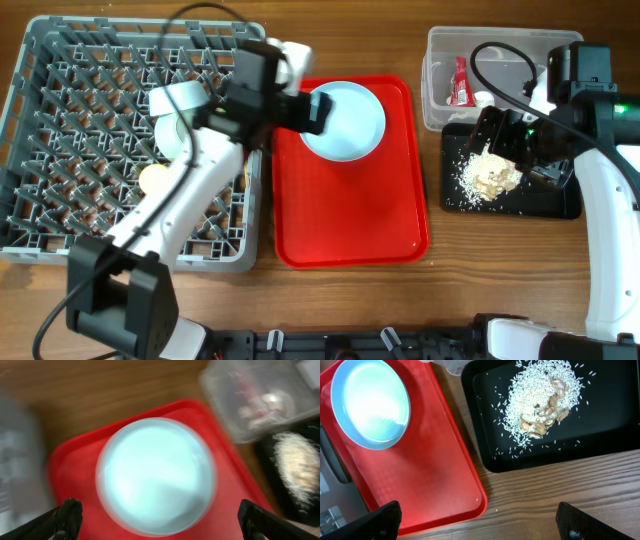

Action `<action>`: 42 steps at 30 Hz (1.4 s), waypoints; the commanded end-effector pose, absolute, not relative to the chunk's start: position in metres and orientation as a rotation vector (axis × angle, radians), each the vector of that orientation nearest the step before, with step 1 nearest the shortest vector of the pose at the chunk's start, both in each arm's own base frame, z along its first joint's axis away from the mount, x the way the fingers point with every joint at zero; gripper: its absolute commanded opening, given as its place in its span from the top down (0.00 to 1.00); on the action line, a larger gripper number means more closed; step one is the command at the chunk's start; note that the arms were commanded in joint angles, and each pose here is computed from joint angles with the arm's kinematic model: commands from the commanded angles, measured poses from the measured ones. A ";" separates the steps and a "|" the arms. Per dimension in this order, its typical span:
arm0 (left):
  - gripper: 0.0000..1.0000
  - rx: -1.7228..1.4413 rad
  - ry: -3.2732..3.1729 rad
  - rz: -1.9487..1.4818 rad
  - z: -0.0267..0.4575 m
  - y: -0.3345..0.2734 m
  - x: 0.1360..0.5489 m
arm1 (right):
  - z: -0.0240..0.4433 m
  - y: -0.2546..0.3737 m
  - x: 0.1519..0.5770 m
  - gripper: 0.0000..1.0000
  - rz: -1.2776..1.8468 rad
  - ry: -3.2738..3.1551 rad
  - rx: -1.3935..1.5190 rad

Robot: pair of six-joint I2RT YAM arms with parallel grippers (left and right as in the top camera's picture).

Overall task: Sort waste into correct bins and load items into the dishwasher rack
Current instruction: 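Grasp the white plate with the left gripper and stand it in the rack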

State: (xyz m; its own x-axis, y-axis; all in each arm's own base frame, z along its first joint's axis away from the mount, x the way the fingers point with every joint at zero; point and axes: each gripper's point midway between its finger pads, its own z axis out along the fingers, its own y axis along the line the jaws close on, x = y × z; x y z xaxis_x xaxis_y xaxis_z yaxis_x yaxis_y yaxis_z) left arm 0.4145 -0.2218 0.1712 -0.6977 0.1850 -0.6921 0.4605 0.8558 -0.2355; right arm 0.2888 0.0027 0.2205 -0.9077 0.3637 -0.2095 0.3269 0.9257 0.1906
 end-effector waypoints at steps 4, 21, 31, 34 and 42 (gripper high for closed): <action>0.06 0.705 2.312 -0.543 0.112 -0.317 0.394 | 0.222 -0.001 0.290 0.00 0.199 2.835 0.534; 0.96 0.919 2.551 -0.208 -0.004 -0.297 0.363 | 0.222 -0.001 0.290 0.00 0.196 2.834 0.523; 0.96 0.794 2.277 -0.356 0.143 -0.311 0.367 | 0.222 -0.002 0.291 0.00 0.193 2.837 0.493; 0.96 0.717 2.122 -0.450 0.227 -0.292 0.362 | 0.222 -0.002 0.290 0.00 0.192 2.838 0.493; 0.96 0.260 2.103 -0.961 0.294 -0.177 0.395 | 0.222 -0.002 0.290 0.00 0.192 2.839 0.493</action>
State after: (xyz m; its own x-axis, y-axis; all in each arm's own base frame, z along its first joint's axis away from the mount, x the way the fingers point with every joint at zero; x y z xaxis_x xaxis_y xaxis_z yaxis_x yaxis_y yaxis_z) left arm 0.3970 -0.1946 0.2855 -0.5782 -0.0148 -0.8158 0.4762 0.8058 -0.3521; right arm 0.2889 0.0027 0.2205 -0.9091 0.3594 -0.2106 0.3225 0.9273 0.1901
